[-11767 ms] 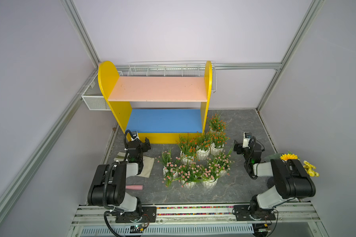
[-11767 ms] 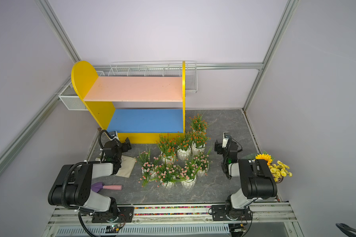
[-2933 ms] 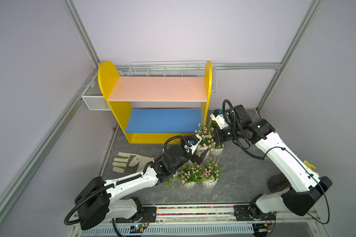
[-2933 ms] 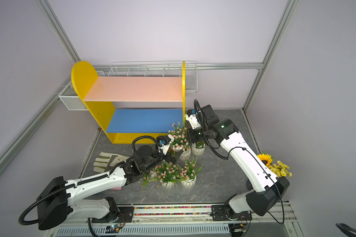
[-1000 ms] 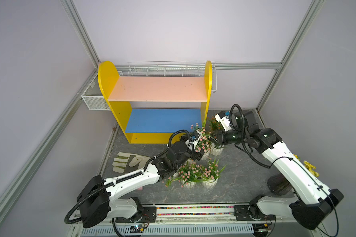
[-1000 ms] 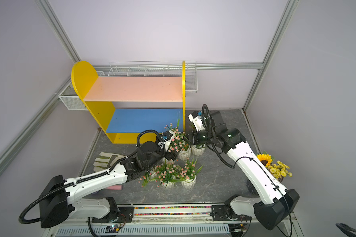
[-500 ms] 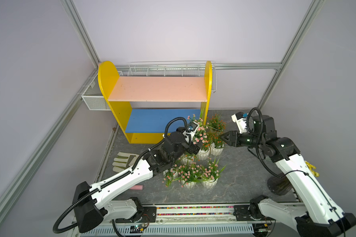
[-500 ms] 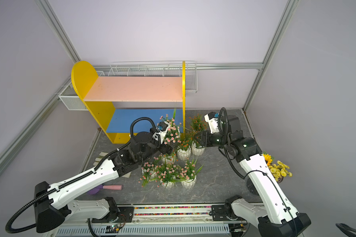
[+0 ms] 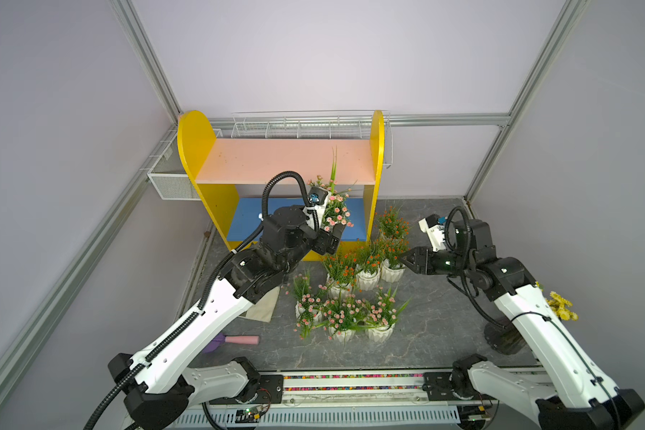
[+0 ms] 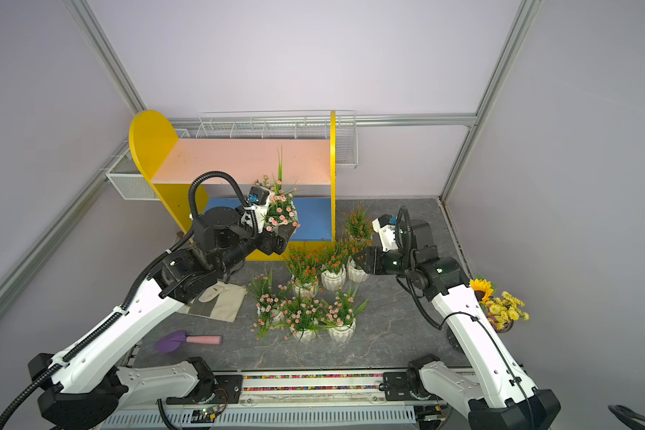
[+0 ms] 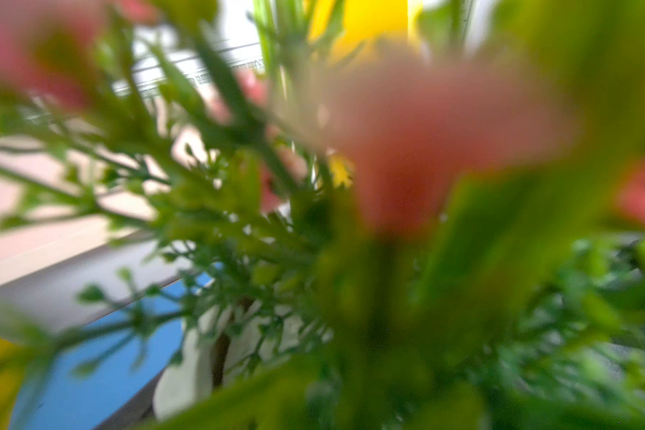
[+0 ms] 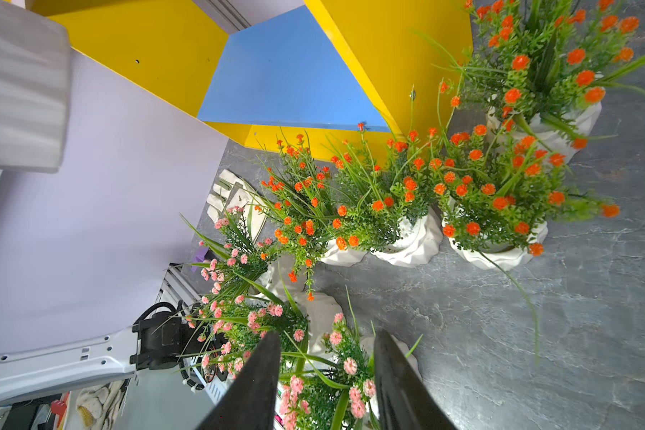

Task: Place the baby's breath potted plants on the rack by color
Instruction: Place the baby's breath potted plant on the rack.

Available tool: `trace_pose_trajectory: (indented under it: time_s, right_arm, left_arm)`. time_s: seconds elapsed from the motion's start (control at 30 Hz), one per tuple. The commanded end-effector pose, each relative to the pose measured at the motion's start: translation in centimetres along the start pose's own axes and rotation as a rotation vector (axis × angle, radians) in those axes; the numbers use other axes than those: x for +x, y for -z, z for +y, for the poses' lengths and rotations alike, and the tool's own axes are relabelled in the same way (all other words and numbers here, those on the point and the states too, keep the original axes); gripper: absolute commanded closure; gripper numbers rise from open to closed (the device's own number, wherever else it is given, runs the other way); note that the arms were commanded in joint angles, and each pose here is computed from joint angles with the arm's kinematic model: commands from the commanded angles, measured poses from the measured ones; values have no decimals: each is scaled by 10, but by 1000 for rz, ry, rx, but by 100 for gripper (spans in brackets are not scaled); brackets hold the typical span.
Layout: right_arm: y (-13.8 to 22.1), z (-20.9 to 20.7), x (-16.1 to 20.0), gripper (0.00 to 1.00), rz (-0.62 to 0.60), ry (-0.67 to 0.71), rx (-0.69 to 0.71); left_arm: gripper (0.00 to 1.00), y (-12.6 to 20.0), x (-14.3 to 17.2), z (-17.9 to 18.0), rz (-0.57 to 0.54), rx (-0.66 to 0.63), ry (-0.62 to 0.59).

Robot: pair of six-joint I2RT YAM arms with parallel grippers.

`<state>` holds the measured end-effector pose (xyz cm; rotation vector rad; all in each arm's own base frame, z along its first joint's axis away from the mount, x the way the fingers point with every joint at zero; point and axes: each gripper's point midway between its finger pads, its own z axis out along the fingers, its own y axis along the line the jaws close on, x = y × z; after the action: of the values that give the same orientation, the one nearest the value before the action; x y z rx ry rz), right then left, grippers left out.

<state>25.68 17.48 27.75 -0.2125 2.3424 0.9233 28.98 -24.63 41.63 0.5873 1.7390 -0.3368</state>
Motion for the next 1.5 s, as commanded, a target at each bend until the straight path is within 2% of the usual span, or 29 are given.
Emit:
trace_pose_trajectory:
  time_s: [0.0, 0.3, 0.57, 0.87, 1.13, 1.47]
  right_arm:
    - [2, 2, 2, 55, -13, -6, -24]
    - [-3, 1, 8, 54, -2, -22, -43]
    - [-5, 2, 13, 53, 7, -34, -62]
    - [-4, -1, 18, 52, 15, -41, -54]
    - [1, -4, 24, 51, 16, -44, -35]
    - [5, -7, 31, 49, 13, -42, -21]
  left_arm:
    - [54, 16, -27, 18, -31, -46, 24]
    - [54, 26, -69, 61, -65, -134, 45]
    - [55, 18, -97, 105, -97, -201, 97]
    - [56, -4, -105, 165, -92, -293, 148]
    - [56, -8, -115, 222, -118, -384, 206]
    - [55, -17, -101, 287, -87, -566, 290]
